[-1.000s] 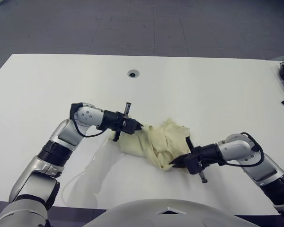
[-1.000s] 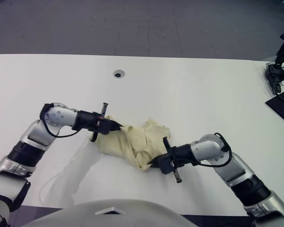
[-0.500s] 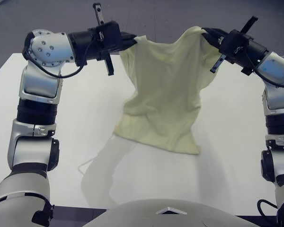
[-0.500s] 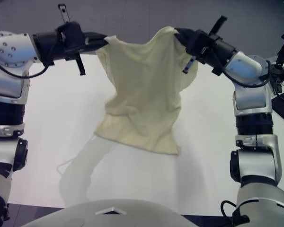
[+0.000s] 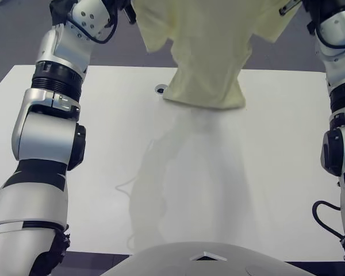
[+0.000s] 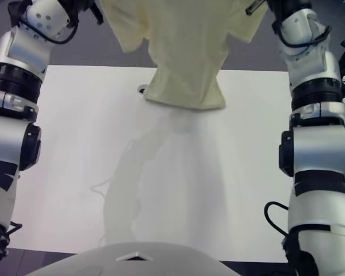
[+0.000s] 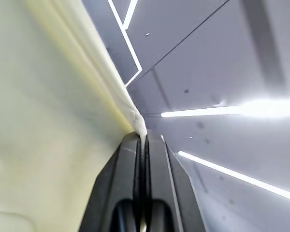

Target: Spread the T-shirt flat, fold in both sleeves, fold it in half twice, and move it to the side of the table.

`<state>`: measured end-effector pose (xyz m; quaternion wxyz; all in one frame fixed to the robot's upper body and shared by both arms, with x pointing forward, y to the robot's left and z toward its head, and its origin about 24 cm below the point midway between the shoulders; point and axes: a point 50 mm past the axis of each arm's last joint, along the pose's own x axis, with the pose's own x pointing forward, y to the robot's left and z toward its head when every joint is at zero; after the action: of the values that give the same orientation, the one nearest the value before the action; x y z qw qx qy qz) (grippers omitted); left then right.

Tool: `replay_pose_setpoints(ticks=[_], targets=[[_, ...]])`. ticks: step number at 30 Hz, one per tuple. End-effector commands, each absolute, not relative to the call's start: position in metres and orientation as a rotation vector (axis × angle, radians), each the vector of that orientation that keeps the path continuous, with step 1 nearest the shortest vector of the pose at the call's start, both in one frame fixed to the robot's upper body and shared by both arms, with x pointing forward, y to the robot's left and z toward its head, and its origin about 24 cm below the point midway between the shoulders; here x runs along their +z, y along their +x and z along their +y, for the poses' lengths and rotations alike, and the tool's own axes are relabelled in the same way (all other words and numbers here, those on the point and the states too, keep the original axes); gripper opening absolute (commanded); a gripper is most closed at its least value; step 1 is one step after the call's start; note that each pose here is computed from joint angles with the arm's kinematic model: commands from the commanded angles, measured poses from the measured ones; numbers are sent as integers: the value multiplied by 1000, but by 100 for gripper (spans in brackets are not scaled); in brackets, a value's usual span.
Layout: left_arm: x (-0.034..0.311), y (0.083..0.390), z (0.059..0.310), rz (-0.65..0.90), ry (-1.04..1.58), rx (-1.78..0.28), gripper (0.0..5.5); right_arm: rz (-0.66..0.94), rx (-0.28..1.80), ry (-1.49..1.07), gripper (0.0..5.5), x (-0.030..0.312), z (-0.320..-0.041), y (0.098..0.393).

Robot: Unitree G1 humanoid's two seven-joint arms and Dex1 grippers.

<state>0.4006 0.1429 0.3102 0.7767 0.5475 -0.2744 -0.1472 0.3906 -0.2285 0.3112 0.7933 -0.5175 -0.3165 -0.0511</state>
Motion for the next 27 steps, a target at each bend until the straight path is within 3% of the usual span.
replay_pose_setpoints(ticks=[1,4,7,12,14,17,27], targets=[[281,391,158,-544,1270,-444,1,-674,-93,-1158,0,305,-242,384],[263,376,163,-568,1345,-506,1,-661,12,-1184,0,284,-242,379],[230,351,159,-525,1376,-693,1,-581,285,-1207,0,241,-228,370],[147,272,143,-378,1270,-1136,1,-351,785,-1170,0,159,-211,316],[135,245,141,-344,1245,-1237,1,-314,1009,-1162,0,150,-208,287],[134,219,144,-292,1238,-1299,1,-238,1122,-1092,0,156,-213,267],[115,137,162,101,1140,-1607,1,79,1736,-736,0,127,-184,172]])
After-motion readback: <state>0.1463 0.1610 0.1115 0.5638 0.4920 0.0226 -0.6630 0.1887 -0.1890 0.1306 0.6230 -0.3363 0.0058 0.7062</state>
